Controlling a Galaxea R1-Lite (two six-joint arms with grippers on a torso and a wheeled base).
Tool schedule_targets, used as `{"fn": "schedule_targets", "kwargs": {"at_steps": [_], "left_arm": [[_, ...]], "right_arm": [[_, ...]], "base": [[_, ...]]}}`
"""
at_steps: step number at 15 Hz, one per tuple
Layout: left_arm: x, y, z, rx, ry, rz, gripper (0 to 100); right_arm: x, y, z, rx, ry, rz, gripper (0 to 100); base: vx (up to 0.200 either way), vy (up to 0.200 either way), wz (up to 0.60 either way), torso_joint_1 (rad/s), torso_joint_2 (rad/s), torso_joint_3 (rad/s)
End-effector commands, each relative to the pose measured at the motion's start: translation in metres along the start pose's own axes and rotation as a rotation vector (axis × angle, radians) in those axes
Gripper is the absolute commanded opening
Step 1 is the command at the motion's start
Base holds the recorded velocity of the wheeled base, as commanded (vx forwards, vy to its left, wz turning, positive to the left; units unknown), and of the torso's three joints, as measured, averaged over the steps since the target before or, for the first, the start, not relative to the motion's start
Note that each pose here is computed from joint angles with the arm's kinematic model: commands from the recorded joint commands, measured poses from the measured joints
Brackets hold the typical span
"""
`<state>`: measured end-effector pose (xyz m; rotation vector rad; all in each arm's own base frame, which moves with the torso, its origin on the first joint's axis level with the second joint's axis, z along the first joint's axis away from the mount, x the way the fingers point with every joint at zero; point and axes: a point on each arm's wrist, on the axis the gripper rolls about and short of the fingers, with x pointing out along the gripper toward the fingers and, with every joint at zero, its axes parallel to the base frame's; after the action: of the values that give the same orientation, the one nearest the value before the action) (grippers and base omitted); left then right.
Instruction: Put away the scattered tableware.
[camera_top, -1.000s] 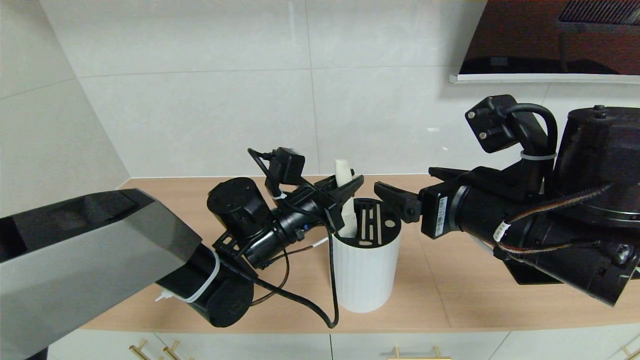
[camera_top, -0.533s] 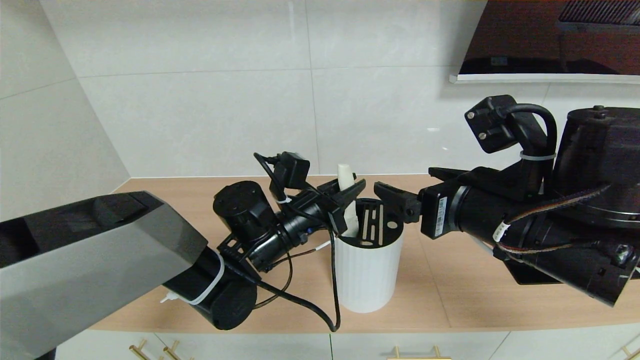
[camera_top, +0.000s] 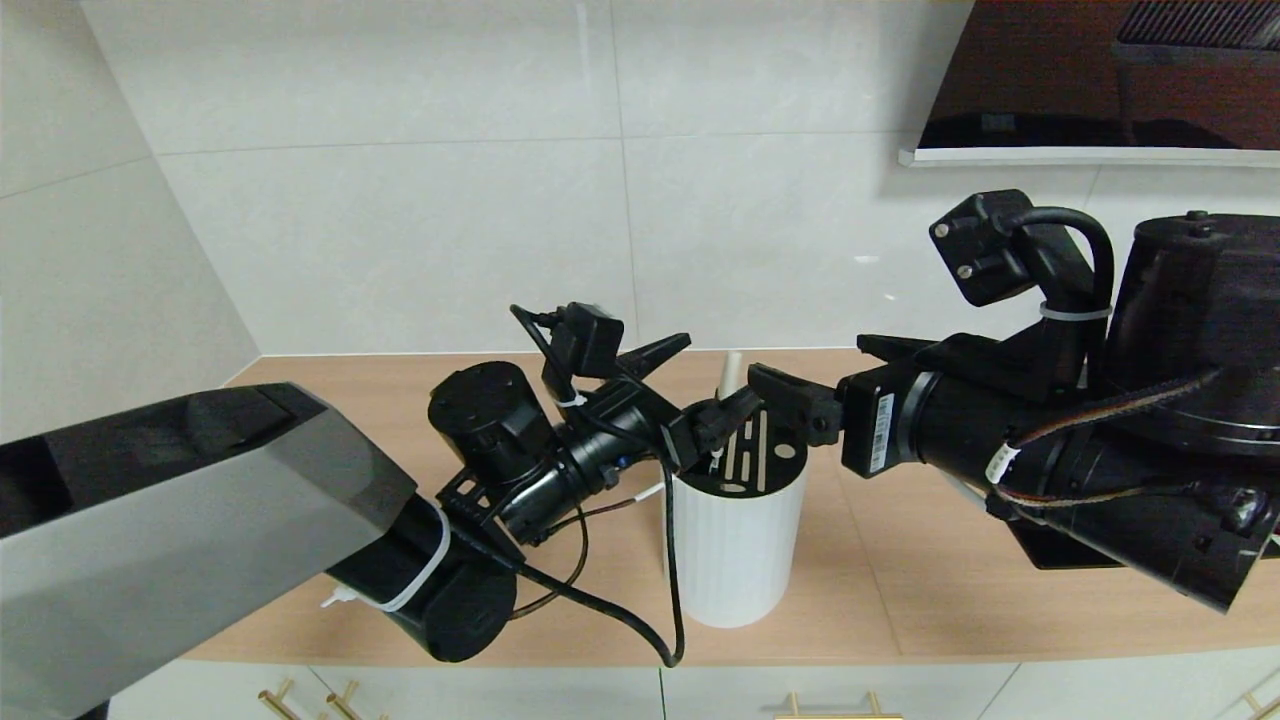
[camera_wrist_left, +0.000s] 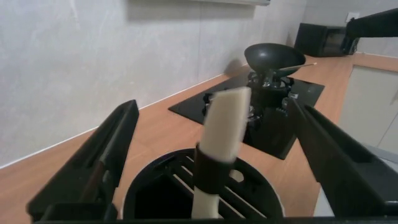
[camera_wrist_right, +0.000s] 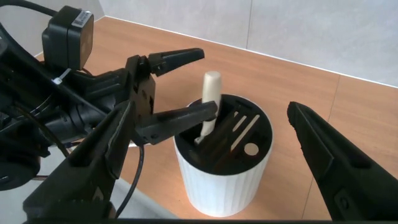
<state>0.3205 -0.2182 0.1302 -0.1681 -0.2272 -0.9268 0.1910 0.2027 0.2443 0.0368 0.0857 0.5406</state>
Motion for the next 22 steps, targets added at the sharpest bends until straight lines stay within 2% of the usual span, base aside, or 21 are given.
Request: {"fn": "schedule_targets", "kwargs": {"at_steps": [1,3,5,7,8,9,10,11,12,13,15,17,19,20,21,22], "left_arm": [[-0.001,-0.002,0.012,0.008,-0.028,-0.005,100],[-0.008,-0.009,0.050,0.035,-0.112,-0.010,100],[-0.030,-0.016,0.099,0.074,-0.209,0.000,100],[-0.066,-0.031,0.151,0.113,-0.320,0.002,100],[-0.083,-0.040,0.167,0.116,-0.353,-0.003,100],[-0.102,-0.048,0.172,0.100,-0.356,0.003,100],[-0.115,-0.052,0.168,0.080,-0.336,0.016,100],[-0.141,-0.059,0.156,0.053,-0.279,0.053,100],[-0.163,-0.063,0.149,0.046,-0.247,0.092,100],[-0.183,-0.068,0.147,0.049,-0.238,0.112,100],[-0.219,-0.077,0.154,0.067,-0.279,0.165,100],[-0.259,-0.088,0.153,0.096,-0.270,0.258,100],[-0.295,-0.109,0.150,0.109,-0.264,0.297,100],[-0.299,-0.111,0.150,0.109,-0.263,0.302,100],[-0.332,-0.134,0.142,0.092,-0.247,0.317,100],[-0.349,-0.147,0.139,0.086,-0.233,0.313,100]], "right_arm": [[0.000,0.000,0.000,0.000,0.000,0.001,100],[0.000,-0.002,0.002,0.005,-0.011,-0.008,100],[-0.011,-0.012,0.013,0.019,-0.053,-0.046,100],[-0.038,-0.032,0.020,0.032,-0.097,-0.102,100],[-0.057,-0.042,0.021,0.042,-0.121,-0.128,100],[-0.083,-0.050,0.016,0.042,-0.139,-0.151,100],[-0.104,-0.057,0.014,0.047,-0.161,-0.167,100],[-0.137,-0.069,0.004,0.045,-0.197,-0.215,100],[-0.161,-0.079,-0.004,0.038,-0.226,-0.277,100],[-0.183,-0.087,-0.014,0.034,-0.248,-0.355,100],[-0.229,-0.090,-0.031,0.031,-0.297,-0.470,100],[-0.277,-0.082,-0.045,-0.013,-0.349,-0.513,100],[-0.307,-0.076,-0.065,-0.027,-0.347,-0.548,100],[-0.309,-0.076,-0.067,-0.027,-0.347,-0.551,100],[-0.322,-0.072,-0.080,-0.026,-0.345,-0.605,100],[-0.323,-0.071,-0.083,-0.025,-0.344,-0.641,100]], "base": [[0.000,0.000,0.00,0.000,0.00,0.000],[0.000,0.000,0.00,0.000,0.00,0.000],[0.000,0.000,0.00,0.000,0.00,0.000],[0.000,0.000,0.00,0.000,0.00,0.000],[0.000,0.000,0.00,0.000,0.00,0.000],[0.000,0.000,0.00,0.000,0.00,0.000],[0.000,0.000,0.00,0.000,0.00,0.000],[0.000,0.000,0.00,0.000,0.00,0.000],[0.000,0.000,0.00,0.000,0.00,0.000],[0.000,0.000,0.00,0.000,0.00,0.000],[0.000,0.000,0.00,0.000,0.00,0.000],[0.000,0.000,0.00,0.000,0.00,0.000],[0.000,0.000,0.00,0.000,0.00,0.000],[0.000,0.000,0.00,0.000,0.00,0.000],[0.000,0.000,0.00,0.000,0.00,0.000],[0.000,0.000,0.00,0.000,0.00,0.000]]}}
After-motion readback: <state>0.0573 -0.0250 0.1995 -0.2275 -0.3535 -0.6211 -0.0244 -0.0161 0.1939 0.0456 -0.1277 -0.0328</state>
